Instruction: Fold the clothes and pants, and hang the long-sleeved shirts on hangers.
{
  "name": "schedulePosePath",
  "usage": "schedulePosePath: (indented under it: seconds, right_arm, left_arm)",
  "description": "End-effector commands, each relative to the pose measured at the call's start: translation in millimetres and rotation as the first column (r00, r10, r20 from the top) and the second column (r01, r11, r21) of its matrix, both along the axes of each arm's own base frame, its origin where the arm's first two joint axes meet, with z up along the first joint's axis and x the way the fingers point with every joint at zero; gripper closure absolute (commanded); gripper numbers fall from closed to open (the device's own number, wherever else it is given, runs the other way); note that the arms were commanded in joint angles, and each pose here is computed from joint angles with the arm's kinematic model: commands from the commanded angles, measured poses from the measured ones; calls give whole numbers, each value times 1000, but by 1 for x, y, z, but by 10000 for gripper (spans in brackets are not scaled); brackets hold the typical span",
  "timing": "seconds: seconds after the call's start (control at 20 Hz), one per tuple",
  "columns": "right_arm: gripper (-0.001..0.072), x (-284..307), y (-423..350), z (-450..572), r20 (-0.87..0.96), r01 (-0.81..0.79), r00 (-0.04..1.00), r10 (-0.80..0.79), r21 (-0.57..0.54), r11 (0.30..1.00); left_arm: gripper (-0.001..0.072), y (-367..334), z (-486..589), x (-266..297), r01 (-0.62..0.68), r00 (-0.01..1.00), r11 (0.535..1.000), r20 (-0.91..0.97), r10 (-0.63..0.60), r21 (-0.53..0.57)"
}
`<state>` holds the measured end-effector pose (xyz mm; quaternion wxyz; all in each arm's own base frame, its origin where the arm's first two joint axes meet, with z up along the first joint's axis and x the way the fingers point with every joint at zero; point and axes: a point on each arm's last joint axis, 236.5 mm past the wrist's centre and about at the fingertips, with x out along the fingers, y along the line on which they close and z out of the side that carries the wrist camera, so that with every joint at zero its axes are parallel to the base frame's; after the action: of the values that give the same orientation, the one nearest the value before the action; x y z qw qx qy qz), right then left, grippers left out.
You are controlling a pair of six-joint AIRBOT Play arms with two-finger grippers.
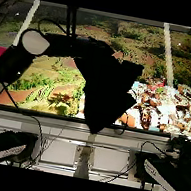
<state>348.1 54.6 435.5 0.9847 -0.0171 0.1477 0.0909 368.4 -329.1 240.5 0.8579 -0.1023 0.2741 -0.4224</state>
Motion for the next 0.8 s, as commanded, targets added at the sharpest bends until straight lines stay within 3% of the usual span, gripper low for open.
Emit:
schedulePosePath:
  seconds: [0.0,0.15,0.2,0.25,0.3,0.35,0.4,0.55,0.75]
  right_arm:
    - [367,0,-1,-3,-13,2,1000,-2,-2,1000]
    - [384,8,0,-16,-53,2,999,-3,-9,1000]
    - [428,12,0,-28,-91,3,996,-5,-16,1000]
    - [546,17,-1,-41,-132,7,991,-10,-26,1000]
    - [691,22,-1,-55,-174,6,985,-11,-32,999]
    - [692,27,0,-69,-213,4,977,-12,-37,999]
    - [693,32,1,-83,-249,2,969,-12,-40,999]
    - [696,38,1,-140,-390,5,921,-21,-41,999]
    - [696,16,21,-233,-595,12,803,30,67,998]
  left_arm:
    - [334,56,-47,33,-133,991,953,35,128,271]
    - [343,110,-74,42,-208,969,896,-45,244,391]
    - [363,121,-82,38,-205,960,886,-89,264,415]
    - [376,130,-89,35,-197,954,877,-121,275,438]
    - [480,137,-94,32,-190,949,870,-144,282,454]
    - [666,142,-97,30,-186,945,865,-158,288,466]
    - [703,146,-99,29,-175,948,859,-154,280,480]
    - [704,165,-113,32,-165,948,840,-153,280,517]
    - [704,204,-173,17,-137,888,835,-307,342,533]
